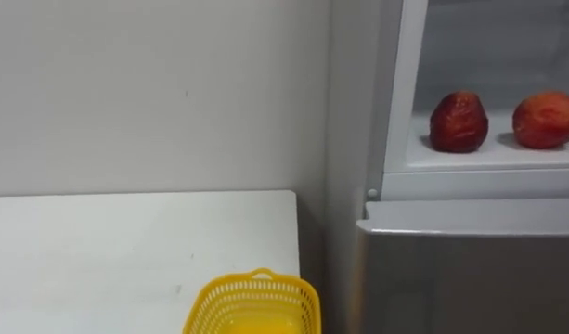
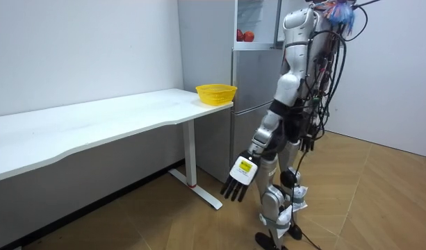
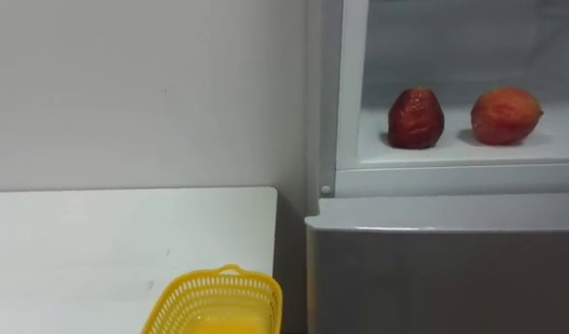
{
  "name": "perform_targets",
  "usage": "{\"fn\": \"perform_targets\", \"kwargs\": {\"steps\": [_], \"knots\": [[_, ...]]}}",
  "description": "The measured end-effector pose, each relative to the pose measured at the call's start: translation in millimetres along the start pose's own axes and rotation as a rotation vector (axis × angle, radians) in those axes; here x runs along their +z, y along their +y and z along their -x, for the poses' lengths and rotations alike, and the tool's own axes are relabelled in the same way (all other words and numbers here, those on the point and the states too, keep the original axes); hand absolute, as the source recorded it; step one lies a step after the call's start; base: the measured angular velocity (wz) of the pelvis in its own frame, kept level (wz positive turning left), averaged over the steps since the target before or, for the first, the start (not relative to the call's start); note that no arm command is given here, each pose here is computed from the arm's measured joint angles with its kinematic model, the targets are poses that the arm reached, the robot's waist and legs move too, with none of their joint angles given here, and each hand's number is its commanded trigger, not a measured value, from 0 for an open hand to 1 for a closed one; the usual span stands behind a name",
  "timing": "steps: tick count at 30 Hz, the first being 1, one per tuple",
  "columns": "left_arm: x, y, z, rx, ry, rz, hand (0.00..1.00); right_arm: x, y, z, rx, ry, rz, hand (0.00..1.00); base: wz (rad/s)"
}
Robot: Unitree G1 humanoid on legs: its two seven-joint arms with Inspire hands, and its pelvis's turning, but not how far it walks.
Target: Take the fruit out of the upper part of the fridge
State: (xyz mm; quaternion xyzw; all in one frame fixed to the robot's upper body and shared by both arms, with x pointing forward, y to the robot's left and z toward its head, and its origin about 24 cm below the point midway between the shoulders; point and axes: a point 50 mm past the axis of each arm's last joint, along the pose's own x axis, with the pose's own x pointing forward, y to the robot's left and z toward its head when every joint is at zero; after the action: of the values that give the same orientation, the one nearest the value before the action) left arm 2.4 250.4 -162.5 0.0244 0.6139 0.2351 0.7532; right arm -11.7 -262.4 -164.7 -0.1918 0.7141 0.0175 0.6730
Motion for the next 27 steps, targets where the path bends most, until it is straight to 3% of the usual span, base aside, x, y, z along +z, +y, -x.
{"fn": "perform_targets", "kwargs": {"steps": [8, 18, 27], "knots": [[20, -18.7, -1.4, -0.102, -0.054, -0.243, 0.00, 1, 5, 0, 0.016, 0.013, 0.035, 0.00, -0.07], [25, -22.2, -1.6, -0.124, -0.073, -0.291, 0.00, 22, 4, 0, -0.024, -0.060, 0.012, 0.00, -0.03], [30, -24.5, -1.1, -0.127, -0.119, -0.353, 0.00, 47, -7, 4, -0.161, -0.192, -0.047, 0.00, -0.01]]}}
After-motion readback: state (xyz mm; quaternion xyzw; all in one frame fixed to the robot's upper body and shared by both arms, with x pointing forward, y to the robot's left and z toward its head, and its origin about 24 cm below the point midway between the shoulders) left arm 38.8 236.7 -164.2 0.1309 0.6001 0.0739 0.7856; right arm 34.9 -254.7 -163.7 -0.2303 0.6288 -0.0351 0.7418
